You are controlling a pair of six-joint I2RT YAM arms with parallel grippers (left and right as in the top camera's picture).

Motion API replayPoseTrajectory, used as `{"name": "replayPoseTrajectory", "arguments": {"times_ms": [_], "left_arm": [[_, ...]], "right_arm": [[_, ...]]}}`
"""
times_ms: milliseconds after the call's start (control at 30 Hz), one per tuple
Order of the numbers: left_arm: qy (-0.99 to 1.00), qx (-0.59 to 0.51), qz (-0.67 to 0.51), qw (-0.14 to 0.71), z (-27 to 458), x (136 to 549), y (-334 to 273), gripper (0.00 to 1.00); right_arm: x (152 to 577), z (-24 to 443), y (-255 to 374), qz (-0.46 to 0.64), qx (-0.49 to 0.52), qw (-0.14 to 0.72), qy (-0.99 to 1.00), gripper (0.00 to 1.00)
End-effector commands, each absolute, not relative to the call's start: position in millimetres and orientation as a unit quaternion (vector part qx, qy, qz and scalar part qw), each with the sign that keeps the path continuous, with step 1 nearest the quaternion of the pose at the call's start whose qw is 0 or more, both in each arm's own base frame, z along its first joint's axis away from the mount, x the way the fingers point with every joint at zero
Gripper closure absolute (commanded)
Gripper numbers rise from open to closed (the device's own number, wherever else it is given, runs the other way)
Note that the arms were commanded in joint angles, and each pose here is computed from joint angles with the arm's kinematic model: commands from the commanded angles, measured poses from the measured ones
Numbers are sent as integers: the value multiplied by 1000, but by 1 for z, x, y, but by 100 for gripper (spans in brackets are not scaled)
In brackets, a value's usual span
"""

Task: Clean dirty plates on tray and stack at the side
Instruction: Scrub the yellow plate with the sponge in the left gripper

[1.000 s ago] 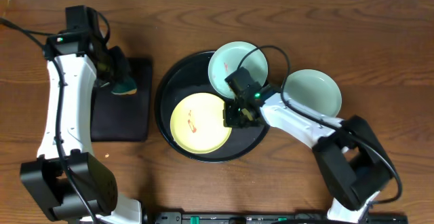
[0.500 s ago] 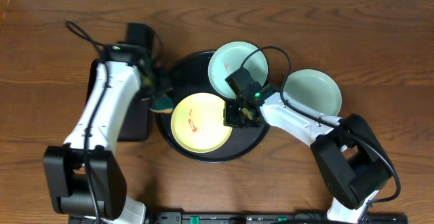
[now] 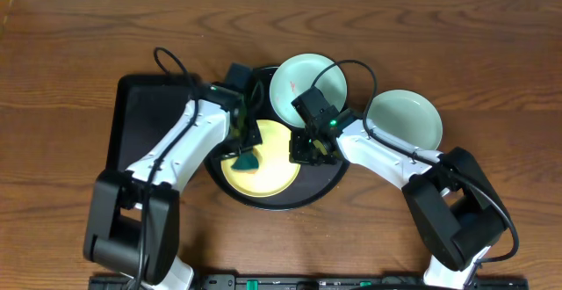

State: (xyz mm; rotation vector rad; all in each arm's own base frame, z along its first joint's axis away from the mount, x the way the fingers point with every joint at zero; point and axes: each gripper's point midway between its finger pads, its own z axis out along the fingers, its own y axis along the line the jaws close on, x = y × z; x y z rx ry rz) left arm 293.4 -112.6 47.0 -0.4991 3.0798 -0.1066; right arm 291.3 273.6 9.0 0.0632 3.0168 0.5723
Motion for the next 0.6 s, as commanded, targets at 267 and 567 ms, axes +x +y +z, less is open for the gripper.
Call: {"name": "replayPoseTrajectory", "arguments": {"times_ms": [267,567], "left_arm": [[980,-181,-69,-33,7,283,-129,92],[985,-21,-172,-17,12,292,-165,93]], "right_arm": [[299,7,270,182,36,40,982,99],[299,7,270,183,35,39,982,99]]}}
